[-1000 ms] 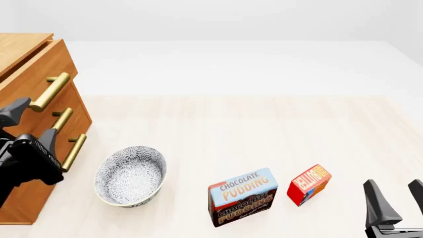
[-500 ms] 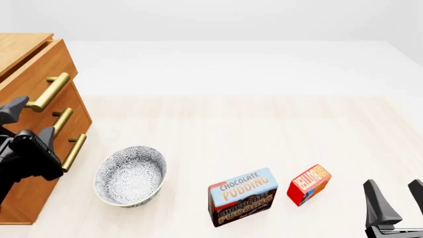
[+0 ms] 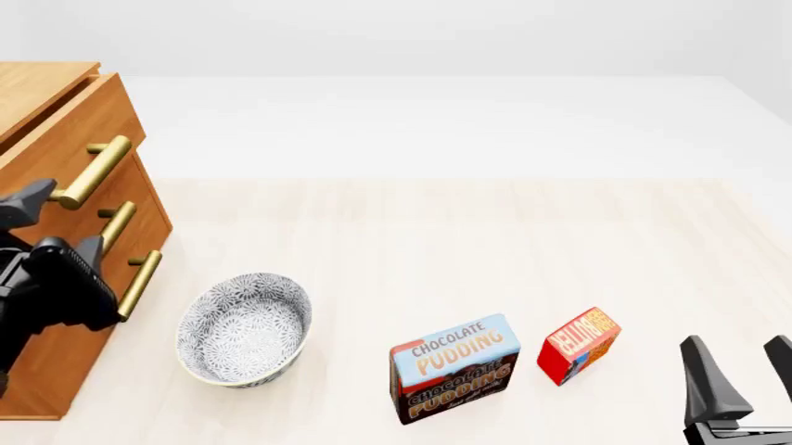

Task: Put the butter at the back in the top drawer of the cabinet and close it.

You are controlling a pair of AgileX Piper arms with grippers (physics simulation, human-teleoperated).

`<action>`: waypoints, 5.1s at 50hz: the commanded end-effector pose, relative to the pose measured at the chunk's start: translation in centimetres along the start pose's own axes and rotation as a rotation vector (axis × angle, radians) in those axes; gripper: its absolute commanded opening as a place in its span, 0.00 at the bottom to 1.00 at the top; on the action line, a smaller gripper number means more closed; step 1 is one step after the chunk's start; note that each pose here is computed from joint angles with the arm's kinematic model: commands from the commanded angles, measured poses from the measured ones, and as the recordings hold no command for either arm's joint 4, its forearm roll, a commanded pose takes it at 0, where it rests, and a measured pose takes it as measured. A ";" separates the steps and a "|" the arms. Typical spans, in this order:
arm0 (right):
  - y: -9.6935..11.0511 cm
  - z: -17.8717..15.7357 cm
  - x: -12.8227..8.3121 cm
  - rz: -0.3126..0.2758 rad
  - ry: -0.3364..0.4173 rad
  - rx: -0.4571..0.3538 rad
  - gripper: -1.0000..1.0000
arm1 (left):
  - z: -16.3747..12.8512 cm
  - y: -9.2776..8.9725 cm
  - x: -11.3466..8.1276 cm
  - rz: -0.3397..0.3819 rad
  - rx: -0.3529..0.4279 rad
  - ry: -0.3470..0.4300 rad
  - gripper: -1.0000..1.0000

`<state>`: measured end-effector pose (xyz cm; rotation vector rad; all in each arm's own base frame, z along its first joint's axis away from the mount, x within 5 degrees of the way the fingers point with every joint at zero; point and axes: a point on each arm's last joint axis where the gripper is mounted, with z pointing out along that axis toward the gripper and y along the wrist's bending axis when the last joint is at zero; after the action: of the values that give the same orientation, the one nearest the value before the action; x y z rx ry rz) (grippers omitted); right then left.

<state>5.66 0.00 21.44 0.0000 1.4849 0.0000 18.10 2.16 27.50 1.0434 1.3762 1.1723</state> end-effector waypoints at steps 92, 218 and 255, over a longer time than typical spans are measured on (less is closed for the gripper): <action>0.0 0.0 0.0 0.000 0.000 0.000 1.00 | 3.9 -0.5 0.6 -0.004 0.016 0.026 0.00; 0.0 0.0 0.0 0.000 0.000 0.000 1.00 | 0.8 -1.8 -0.3 0.013 0.014 -0.027 0.00; 0.0 0.0 0.0 0.000 0.000 0.000 1.00 | -1.2 0.5 -0.9 -0.014 -0.002 -0.049 1.00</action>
<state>5.66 0.00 21.44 0.0000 1.4849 0.0000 17.92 1.43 27.11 1.0646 1.3464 1.1458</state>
